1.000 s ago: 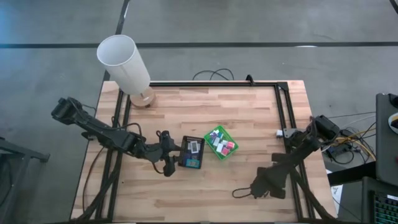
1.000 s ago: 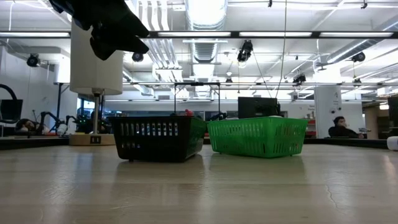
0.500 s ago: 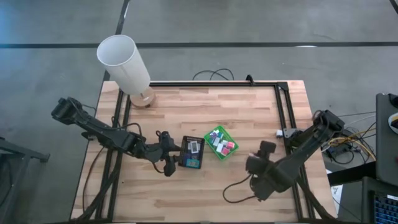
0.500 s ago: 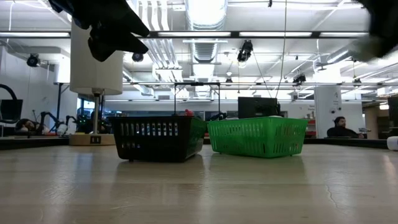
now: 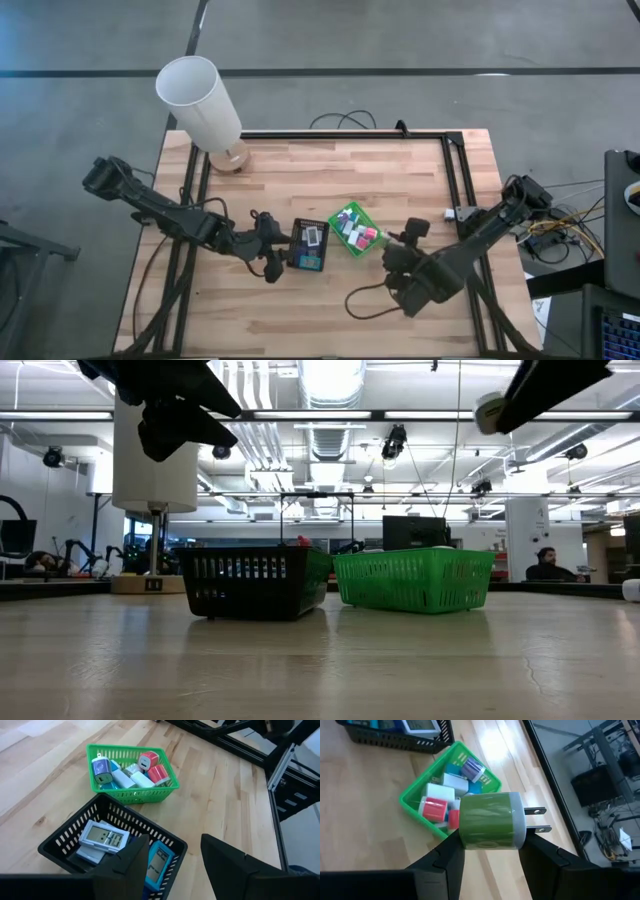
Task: Pick & Place Office items
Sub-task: Put the green charger adapter into the green basket
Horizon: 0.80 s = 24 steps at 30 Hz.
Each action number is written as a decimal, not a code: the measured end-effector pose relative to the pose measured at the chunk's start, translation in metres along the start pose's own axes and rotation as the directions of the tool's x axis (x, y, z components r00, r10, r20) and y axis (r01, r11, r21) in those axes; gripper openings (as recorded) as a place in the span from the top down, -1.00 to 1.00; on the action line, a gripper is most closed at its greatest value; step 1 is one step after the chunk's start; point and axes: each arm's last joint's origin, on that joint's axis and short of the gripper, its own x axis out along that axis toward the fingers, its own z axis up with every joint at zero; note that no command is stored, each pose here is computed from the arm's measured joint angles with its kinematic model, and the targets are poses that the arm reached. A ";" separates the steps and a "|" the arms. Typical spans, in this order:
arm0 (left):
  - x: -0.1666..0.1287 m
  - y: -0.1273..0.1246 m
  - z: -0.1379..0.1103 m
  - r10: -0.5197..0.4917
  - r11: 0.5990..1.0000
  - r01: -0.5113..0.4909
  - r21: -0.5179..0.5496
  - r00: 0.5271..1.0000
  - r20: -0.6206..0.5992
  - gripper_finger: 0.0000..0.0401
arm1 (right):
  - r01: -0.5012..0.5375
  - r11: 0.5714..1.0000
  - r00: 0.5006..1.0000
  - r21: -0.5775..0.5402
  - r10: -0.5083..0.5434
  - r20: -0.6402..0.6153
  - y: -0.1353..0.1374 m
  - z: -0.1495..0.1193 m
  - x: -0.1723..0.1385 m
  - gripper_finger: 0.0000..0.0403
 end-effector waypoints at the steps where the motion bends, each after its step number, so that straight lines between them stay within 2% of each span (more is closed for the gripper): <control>1: 0.000 0.000 0.000 0.000 1.000 0.000 -0.002 1.000 0.000 0.06 | -0.001 1.000 1.000 -0.004 0.001 0.000 0.000 0.001 0.003 0.25; 14: 0.000 0.000 0.000 0.000 1.000 0.000 -0.008 1.000 0.000 0.06 | -0.098 0.995 0.994 -0.010 0.098 0.039 -0.006 0.042 0.042 0.25; 24: 0.000 0.000 0.000 0.001 1.000 -0.001 -0.008 1.000 0.000 0.06 | -0.133 0.991 0.989 0.014 0.134 -0.057 -0.021 0.047 0.076 0.25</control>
